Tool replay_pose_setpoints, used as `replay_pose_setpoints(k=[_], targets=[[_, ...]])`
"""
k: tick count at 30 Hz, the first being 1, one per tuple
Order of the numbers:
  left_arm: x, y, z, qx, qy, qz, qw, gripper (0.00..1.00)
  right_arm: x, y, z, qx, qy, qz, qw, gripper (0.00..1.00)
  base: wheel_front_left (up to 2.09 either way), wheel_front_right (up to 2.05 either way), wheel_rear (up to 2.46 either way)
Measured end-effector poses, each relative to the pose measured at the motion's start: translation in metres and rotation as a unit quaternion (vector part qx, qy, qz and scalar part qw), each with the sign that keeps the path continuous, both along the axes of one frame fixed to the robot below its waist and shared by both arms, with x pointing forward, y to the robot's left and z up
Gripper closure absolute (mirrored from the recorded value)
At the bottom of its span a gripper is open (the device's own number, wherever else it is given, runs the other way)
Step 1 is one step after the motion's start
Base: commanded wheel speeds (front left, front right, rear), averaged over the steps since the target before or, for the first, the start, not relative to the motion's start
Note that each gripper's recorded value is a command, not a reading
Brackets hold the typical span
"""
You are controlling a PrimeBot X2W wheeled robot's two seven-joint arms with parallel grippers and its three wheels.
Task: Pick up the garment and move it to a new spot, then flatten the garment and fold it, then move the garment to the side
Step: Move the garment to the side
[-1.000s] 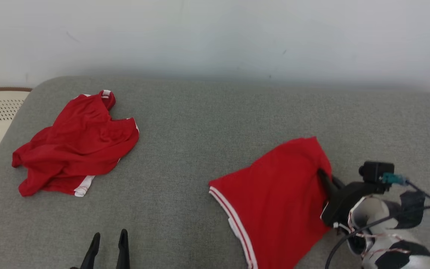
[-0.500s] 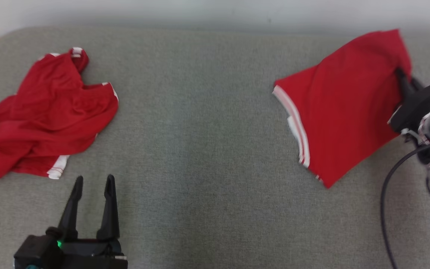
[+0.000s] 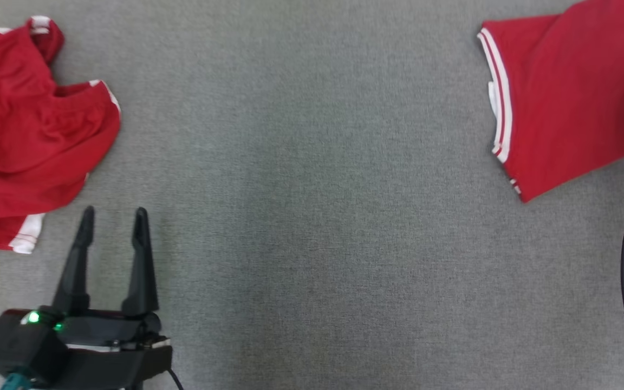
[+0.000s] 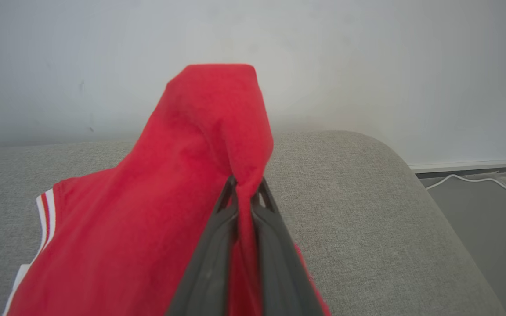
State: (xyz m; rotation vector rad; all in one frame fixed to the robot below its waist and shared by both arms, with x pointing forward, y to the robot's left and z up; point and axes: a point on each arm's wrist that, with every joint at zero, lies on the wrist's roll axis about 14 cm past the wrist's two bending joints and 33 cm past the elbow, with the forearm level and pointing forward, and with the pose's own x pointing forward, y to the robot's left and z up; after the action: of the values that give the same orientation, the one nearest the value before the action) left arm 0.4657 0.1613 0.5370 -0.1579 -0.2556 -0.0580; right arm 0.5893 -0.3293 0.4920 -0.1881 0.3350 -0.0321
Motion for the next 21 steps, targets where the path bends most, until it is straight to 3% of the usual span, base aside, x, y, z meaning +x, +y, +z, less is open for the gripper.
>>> replay_pose_setpoints(k=[14,21], targets=[[0.002,0.001,0.004,0.009,-0.014,0.001,1.000,0.00,-0.002,-0.058,0.021,-0.055,-0.001,-0.053,0.997,1.00,0.00,0.00,0.00],[0.002,-0.001,0.004,0.013,-0.015,-0.001,1.000,0.00,-0.005,-0.060,0.022,-0.069,0.002,-0.051,0.996,1.00,0.00,0.00,0.00]])
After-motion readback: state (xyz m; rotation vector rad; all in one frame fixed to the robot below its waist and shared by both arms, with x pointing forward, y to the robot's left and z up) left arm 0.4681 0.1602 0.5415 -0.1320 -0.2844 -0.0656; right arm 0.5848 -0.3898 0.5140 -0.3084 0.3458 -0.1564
